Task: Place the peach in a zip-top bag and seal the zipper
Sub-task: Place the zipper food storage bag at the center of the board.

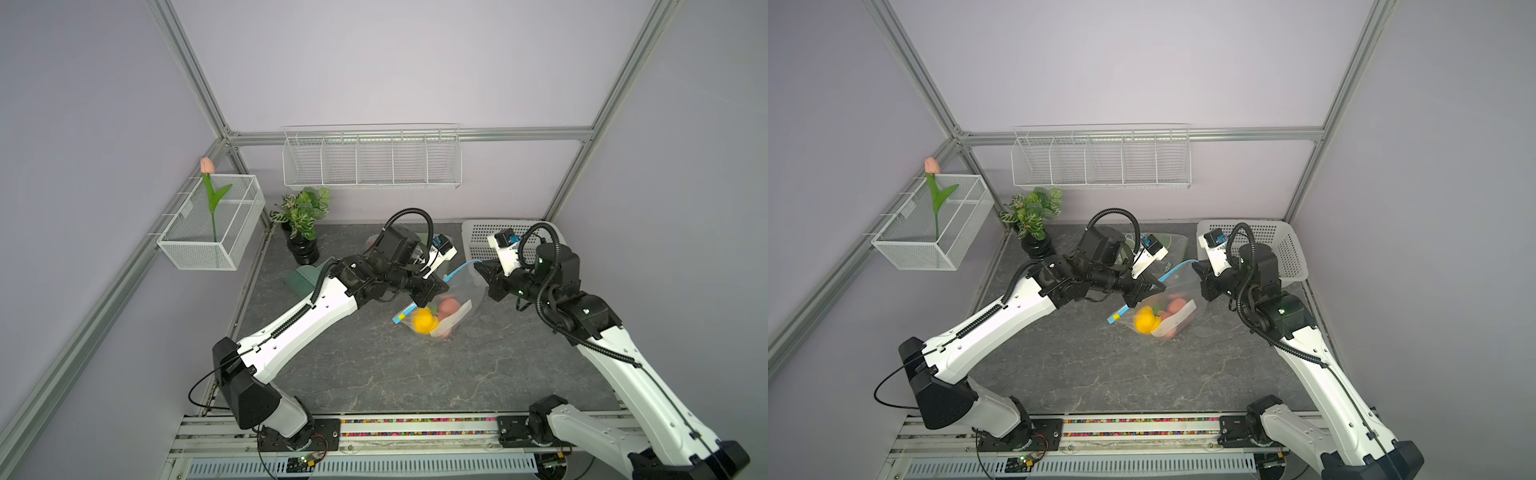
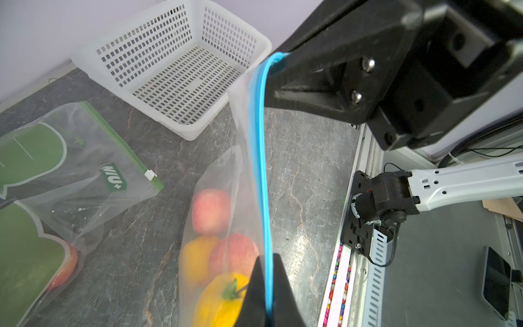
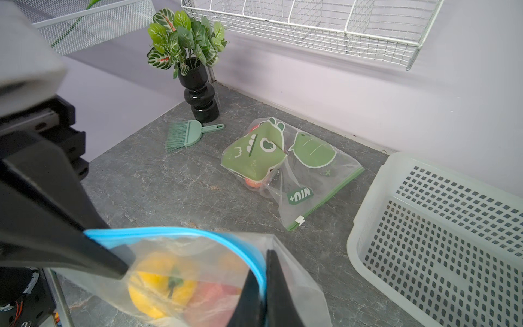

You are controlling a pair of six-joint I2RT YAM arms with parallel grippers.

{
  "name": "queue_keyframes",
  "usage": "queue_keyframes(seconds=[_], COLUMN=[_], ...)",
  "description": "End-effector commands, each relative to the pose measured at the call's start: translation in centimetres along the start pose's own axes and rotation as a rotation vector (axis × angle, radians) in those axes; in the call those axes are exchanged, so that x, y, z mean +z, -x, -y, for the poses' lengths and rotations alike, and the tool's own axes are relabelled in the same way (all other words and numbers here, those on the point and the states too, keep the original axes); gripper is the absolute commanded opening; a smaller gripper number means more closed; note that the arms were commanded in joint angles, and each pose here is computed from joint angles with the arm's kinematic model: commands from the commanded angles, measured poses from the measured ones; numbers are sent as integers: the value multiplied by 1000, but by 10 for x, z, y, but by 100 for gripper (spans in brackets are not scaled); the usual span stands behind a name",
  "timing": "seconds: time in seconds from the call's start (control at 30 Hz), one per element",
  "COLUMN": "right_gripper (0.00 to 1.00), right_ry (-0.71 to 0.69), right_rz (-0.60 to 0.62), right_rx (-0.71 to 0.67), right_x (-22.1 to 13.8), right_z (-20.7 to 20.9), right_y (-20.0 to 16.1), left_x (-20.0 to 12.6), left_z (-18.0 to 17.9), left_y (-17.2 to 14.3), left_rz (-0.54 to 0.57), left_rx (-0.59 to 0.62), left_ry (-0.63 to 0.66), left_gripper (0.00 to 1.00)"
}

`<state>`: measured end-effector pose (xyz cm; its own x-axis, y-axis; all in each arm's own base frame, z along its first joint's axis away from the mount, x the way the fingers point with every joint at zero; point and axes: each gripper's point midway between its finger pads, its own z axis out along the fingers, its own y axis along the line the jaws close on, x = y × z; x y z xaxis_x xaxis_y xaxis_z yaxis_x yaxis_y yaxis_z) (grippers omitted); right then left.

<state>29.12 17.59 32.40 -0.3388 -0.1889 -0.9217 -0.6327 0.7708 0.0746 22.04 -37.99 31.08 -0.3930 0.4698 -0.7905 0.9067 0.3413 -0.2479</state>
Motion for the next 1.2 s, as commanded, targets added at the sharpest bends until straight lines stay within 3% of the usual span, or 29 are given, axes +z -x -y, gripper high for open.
queue_keyframes(seconds=[0.0, 0.07, 0.2, 0.3, 0.63, 1.0, 1.17], right_gripper=[12, 25, 63, 73, 81, 81, 82], right_ry=[16, 9, -32, -69, -130, -119, -116], right_rz=[23, 31, 79, 125, 152, 135, 119], right_rx=[-19, -23, -42, -60, -76, -55, -50], right_x=[-1, -1, -8, -15, -18, -4, 2], right_z=[-3, -3, 2, 6, 16, 18, 20], right_y=[3, 4, 8, 12, 14, 13, 9], left_x=[-16, -21, -36, -52, -116, -215, -211], left_z=[4, 2, -8, -19, -42, -77, -83], left_y=[15, 16, 19, 17, -22, -71, -84], left_rz=[51, 60, 88, 103, 127, 168, 152], left_rx=[29, 31, 19, 1, -95, -271, -305], left_ry=[23, 47, 139, 234, 498, 926, 956], left_gripper=[0, 0, 0, 0, 0, 0, 0])
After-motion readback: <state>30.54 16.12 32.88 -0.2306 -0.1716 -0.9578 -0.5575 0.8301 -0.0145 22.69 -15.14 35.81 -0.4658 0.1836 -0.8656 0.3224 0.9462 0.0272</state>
